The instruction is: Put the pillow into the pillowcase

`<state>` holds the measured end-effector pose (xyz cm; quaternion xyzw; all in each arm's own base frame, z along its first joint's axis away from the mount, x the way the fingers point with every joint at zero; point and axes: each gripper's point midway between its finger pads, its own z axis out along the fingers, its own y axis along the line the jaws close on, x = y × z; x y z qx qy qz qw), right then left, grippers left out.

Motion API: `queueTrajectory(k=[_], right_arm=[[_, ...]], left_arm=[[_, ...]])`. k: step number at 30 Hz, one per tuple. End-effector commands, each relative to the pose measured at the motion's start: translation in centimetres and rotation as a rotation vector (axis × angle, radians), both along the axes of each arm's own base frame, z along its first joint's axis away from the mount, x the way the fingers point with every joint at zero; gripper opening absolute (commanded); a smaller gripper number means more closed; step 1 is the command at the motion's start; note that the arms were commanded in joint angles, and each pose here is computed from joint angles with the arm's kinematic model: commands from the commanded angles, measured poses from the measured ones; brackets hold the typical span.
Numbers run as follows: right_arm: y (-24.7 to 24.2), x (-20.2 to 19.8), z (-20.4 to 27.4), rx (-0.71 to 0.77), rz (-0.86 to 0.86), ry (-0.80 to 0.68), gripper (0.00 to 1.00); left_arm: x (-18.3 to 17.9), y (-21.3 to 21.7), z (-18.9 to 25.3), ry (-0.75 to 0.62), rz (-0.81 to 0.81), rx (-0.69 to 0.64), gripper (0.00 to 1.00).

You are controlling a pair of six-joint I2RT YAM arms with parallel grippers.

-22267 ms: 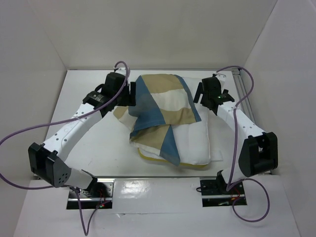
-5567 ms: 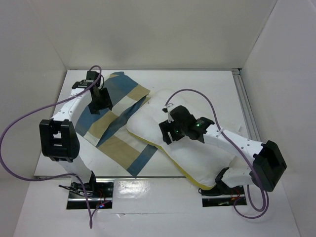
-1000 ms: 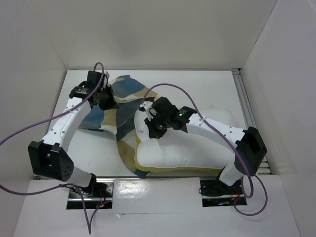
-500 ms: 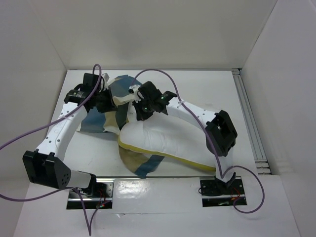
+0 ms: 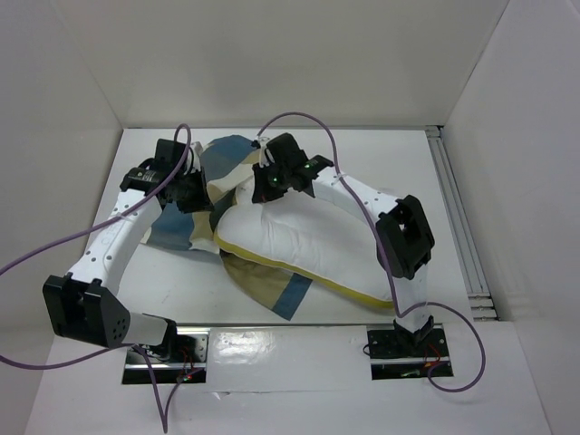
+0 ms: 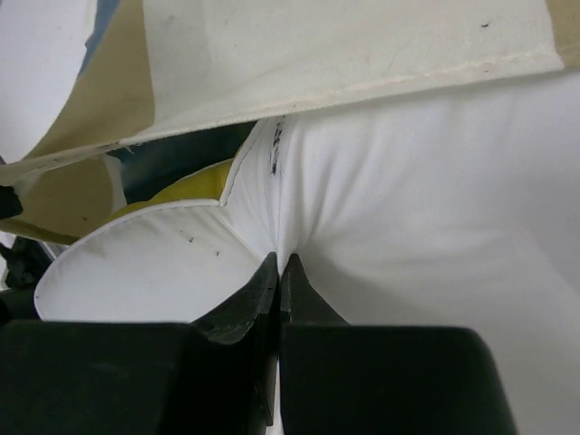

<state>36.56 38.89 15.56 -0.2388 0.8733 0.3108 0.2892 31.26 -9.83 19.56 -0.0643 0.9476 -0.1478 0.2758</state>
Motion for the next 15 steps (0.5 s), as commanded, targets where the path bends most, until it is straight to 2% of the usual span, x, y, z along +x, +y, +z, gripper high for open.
queueTrajectory(k=[1,11,15], right_arm=[[0.9,3.0,4.9,0.156,-0.027,-0.096,0.0],[0.7,6.9,1.9,0.132,-0.23,-0.045,0.0],[0.6,8.2,1.3,0.13,-0.271,-0.039,0.0]], left_arm=[[-0.8,0.8,0.5,-0.01,-0.017,0.033,0.0],[-2.2,0.0,0.9,0.004,-0.07,-0.009,0.0],[-2.1,1.0,0.5,0.004,-0.042,0.047,0.0]])
